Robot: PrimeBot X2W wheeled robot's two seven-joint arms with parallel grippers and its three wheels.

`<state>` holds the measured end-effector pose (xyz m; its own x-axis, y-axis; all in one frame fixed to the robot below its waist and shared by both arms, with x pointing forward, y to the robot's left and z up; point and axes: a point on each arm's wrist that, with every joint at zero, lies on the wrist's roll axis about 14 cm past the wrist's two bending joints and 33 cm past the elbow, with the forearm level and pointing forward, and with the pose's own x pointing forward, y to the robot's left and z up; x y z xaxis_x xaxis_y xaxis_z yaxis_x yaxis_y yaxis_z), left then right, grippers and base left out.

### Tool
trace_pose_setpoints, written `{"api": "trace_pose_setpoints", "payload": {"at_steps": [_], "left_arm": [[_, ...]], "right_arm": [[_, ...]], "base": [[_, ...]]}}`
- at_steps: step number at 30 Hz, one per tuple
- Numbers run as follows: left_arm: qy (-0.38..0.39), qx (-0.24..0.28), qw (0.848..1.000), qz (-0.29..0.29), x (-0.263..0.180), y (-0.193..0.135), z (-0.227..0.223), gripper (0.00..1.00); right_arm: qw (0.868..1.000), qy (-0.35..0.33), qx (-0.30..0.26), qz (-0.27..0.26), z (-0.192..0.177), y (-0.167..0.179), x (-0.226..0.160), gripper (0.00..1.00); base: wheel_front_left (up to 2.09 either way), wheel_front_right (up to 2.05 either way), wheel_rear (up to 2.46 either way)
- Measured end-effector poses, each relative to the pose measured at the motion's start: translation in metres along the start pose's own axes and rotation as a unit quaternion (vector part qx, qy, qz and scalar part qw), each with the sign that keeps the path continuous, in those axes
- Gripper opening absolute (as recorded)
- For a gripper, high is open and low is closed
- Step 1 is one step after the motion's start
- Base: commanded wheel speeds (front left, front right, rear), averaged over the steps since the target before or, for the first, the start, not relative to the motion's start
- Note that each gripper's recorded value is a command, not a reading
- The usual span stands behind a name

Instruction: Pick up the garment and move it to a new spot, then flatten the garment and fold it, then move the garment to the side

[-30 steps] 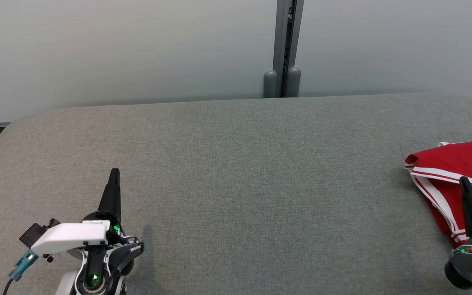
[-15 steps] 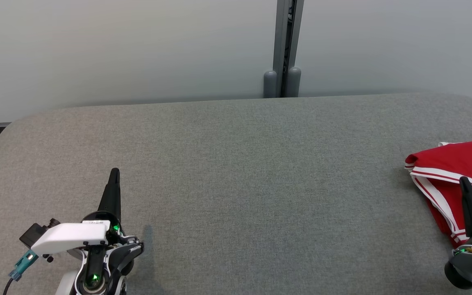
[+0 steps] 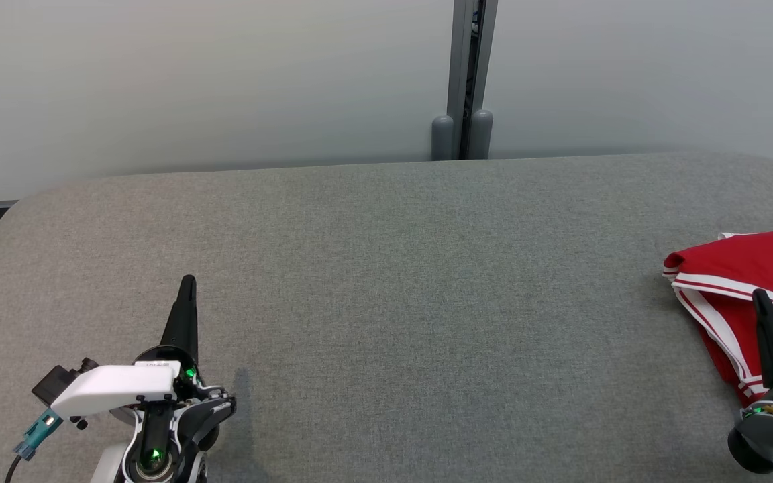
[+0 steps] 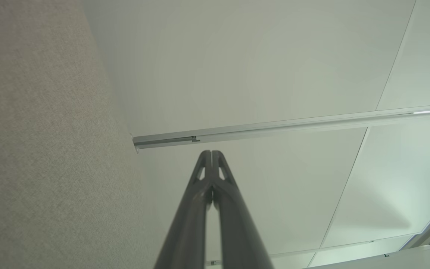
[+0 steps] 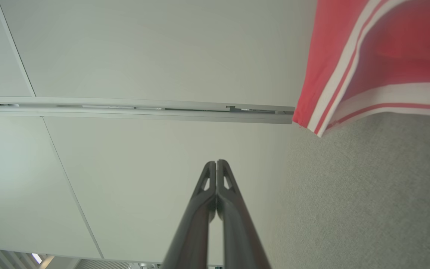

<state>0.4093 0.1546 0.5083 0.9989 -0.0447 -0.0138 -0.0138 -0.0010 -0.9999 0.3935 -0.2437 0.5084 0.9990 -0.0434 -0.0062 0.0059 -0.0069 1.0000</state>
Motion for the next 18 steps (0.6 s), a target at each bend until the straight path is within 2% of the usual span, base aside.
{"api": "trace_pose_setpoints", "payload": {"at_steps": [18], "left_arm": [[0.0,0.0,1.0,0.0,0.0,0.0,-0.0001,0.0]], "right_arm": [[1.0,0.0,0.0,0.0,0.0001,0.0,-0.0001,0.0]], "base": [[0.0,0.0,0.0]]}}
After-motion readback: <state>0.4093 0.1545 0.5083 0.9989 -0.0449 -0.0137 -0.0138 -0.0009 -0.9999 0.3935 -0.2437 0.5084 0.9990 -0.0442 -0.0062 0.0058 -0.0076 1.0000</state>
